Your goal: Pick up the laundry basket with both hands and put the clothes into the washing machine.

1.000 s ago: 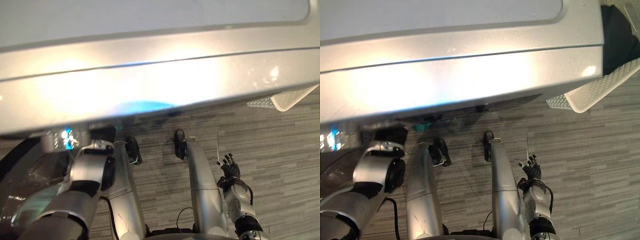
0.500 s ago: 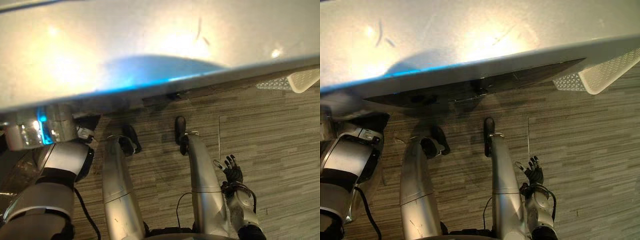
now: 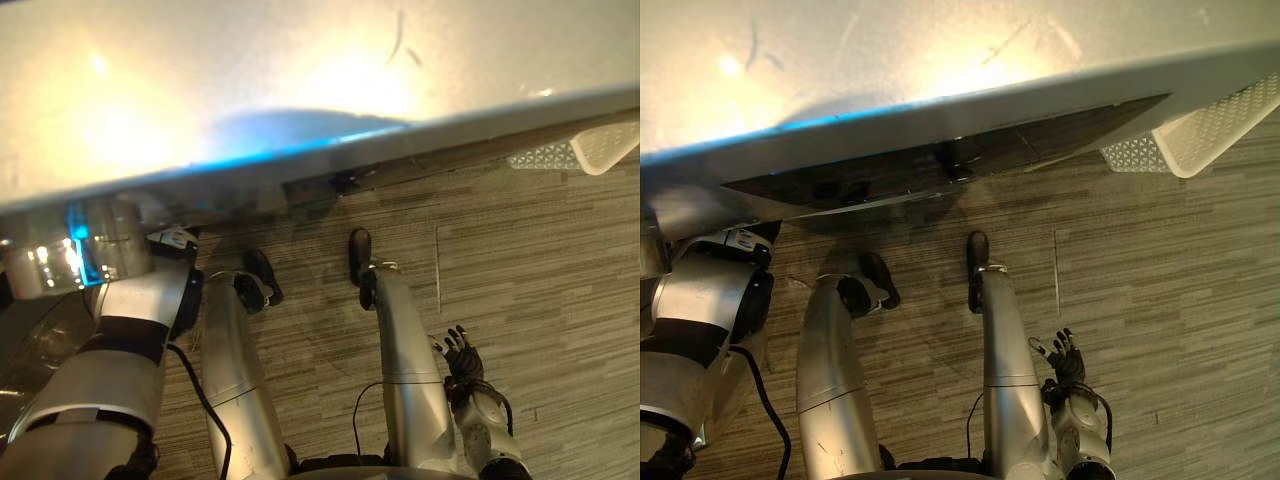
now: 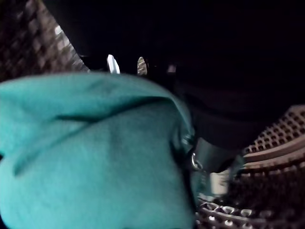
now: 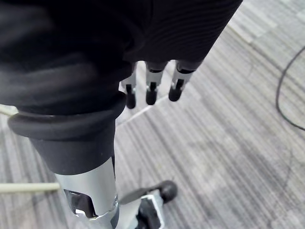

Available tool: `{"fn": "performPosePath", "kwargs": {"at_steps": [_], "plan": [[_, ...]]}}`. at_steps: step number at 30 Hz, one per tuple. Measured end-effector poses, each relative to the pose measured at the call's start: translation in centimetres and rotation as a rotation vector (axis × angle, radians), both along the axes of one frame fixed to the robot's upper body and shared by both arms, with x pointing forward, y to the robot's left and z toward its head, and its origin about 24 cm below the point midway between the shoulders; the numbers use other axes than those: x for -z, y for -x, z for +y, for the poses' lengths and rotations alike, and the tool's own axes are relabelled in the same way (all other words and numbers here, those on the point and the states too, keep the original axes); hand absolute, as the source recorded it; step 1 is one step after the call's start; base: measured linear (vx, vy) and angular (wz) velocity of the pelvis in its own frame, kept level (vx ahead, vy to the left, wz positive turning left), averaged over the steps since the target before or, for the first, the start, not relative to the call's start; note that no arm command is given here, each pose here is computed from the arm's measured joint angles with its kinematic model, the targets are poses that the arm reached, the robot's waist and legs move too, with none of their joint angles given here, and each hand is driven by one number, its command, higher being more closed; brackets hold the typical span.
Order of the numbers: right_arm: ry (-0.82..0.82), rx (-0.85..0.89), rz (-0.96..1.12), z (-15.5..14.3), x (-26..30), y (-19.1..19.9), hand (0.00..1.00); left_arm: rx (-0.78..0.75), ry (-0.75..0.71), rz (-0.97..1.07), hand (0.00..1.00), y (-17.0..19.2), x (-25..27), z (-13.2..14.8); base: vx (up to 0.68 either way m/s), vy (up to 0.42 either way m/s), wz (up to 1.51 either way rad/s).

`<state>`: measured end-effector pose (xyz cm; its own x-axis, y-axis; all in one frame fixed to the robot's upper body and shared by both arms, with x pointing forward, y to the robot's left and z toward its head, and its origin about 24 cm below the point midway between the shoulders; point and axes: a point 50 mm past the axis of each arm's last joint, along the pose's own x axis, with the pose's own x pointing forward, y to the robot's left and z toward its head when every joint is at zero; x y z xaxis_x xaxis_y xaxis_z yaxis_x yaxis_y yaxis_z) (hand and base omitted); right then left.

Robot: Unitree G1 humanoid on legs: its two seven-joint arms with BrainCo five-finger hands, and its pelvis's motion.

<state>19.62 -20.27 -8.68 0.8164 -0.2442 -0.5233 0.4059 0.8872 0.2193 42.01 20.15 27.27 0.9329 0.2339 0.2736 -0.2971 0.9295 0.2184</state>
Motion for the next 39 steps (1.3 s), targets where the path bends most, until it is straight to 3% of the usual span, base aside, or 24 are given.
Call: {"fn": "performPosePath", "kwargs": {"at_steps": [2,3,5,8,12,16,18,20,26,33,39], "plan": [[-0.001,0.000,0.008,0.0,0.1,0.0,0.00,0.081,0.258,-0.019,0.00,-0.1,0.2,-0.4,0.00,0.000,0.00],[-0.001,0.000,0.008,0.0,0.0,0.0,0.00,0.096,0.302,-0.020,0.00,-0.1,0.2,-0.5,0.00,0.000,0.00],[0.006,0.011,0.008,0.0,-0.1,0.0,0.00,0.166,0.596,-0.059,0.00,-0.2,0.3,-0.8,0.01,0.012,-0.04],[0.019,0.032,0.012,-0.1,-0.2,-0.1,0.00,0.174,0.850,-0.107,0.00,-0.1,0.6,-0.3,0.00,0.000,0.00],[0.021,0.021,-0.017,0.1,-0.8,-0.6,0.00,0.083,0.999,-0.102,0.00,0.3,3.9,1.6,0.00,-0.002,-0.01],[0.024,0.020,-0.019,0.0,-0.8,-0.6,0.00,0.013,0.981,-0.063,0.00,1.3,7.9,2.5,-0.02,-0.043,0.00],[0.024,0.018,-0.006,0.0,-0.5,-0.4,0.00,-0.040,0.891,-0.028,0.00,2.0,10.1,3.1,0.00,-0.087,0.04],[0.029,0.015,0.018,0.0,-0.1,-0.1,0.00,-0.124,0.647,0.093,0.00,3.8,15.0,2.9,0.04,-0.092,0.19],[0.014,0.028,0.077,0.3,1.1,0.9,0.00,-0.192,0.483,0.428,0.00,9.9,26.7,0.4,0.14,-0.044,0.24],[-0.022,0.100,0.256,-0.1,4.0,4.1,0.00,-0.307,0.675,0.931,0.00,23.0,39.6,-3.1,0.22,0.006,0.19],[-0.098,0.162,0.434,0.0,6.5,8.6,0.00,-0.363,0.745,1.147,0.00,30.2,43.1,-3.0,0.22,0.002,0.12]]}}
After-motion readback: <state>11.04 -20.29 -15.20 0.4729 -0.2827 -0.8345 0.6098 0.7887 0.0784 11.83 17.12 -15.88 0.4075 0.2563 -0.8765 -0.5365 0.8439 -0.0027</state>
